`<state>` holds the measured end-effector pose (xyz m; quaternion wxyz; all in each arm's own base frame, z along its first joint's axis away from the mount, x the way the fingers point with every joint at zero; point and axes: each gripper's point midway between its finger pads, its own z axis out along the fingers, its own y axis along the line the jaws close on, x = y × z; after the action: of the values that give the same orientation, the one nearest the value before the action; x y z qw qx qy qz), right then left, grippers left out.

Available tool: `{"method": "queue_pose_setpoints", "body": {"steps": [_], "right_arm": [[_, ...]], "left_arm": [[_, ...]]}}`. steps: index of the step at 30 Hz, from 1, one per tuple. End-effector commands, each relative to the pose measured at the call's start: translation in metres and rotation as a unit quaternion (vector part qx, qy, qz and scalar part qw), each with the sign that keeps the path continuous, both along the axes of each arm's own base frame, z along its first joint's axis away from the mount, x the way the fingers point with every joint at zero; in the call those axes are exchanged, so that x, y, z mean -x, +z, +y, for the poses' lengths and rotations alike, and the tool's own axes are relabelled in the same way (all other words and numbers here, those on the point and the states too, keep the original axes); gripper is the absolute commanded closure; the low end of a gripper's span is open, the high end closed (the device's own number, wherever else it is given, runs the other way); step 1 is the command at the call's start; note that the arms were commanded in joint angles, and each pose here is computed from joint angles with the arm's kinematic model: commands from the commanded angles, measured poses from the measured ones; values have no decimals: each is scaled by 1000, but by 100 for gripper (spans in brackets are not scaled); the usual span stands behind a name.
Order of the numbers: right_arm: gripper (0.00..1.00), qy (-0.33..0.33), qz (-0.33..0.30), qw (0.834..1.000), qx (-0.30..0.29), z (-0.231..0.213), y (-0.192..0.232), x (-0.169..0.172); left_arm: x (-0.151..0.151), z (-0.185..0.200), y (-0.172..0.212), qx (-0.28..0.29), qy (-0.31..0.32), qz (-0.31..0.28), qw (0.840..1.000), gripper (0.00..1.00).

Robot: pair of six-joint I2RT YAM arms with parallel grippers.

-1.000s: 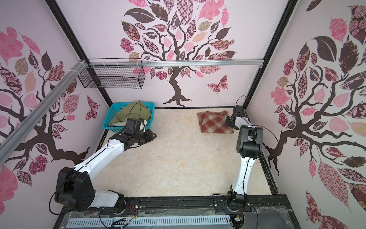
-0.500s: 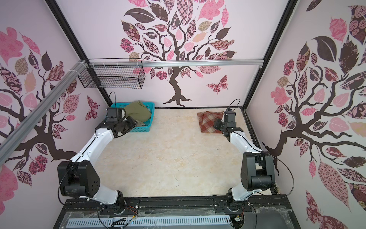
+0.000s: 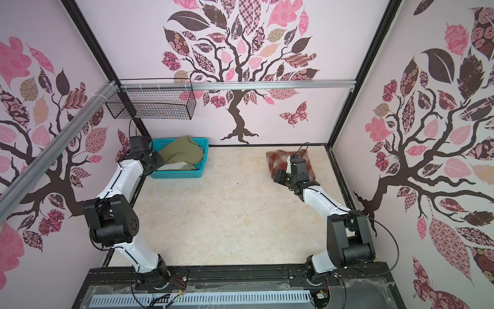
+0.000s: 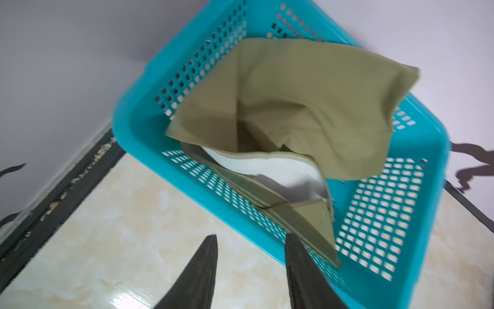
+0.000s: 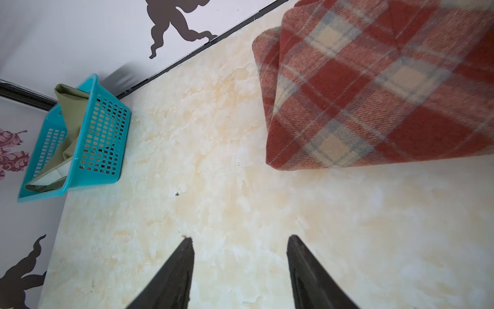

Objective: Fold and stack the skirts
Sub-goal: 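Release the plaid skirt with the right gripper while the left reaches the basket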

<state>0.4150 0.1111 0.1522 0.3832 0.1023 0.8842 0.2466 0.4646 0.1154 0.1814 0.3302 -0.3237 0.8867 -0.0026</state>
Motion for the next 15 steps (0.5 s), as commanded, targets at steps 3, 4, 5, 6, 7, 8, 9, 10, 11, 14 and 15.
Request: {"method": "queue_pose_setpoints", "body": {"steps": [3,4,5,6,7,8,9,10,11,14,15], "right_arm": [[41,21,-10,1000,-20,13,11,-7],[41,23,-8,1000,-18,13,10,-9],[41,24,-8,1000,-16,13,9,-11],[40,24,-6,1000,-14,14,9,-13],[40,25,-5,1000,-14,14,9,-14],[40,26,-3,1000,-14,15,9,-15],[40,28,-5,999,-15,15,9,-17],[40,28,-5,999,-15,16,9,-17],[40,30,-6,999,-16,17,8,-18],[40,31,-1,999,-16,18,5,-21],[40,33,1,999,-17,19,4,-22]], "left_arm": [[-7,25,-6,-32,10,26,999,54],[-8,27,-7,-35,11,29,999,54],[-10,28,-10,-36,12,33,999,54],[-12,30,-13,-37,13,35,999,54],[-14,32,-15,-39,15,38,998,54],[-16,33,-18,-42,15,40,998,54],[-18,36,-19,-48,17,41,998,54],[-19,38,-20,-51,18,42,998,54],[-22,39,-21,-54,17,41,998,54],[-26,44,-26,-58,20,41,997,54],[-28,45,-28,-55,21,39,998,54]]}}
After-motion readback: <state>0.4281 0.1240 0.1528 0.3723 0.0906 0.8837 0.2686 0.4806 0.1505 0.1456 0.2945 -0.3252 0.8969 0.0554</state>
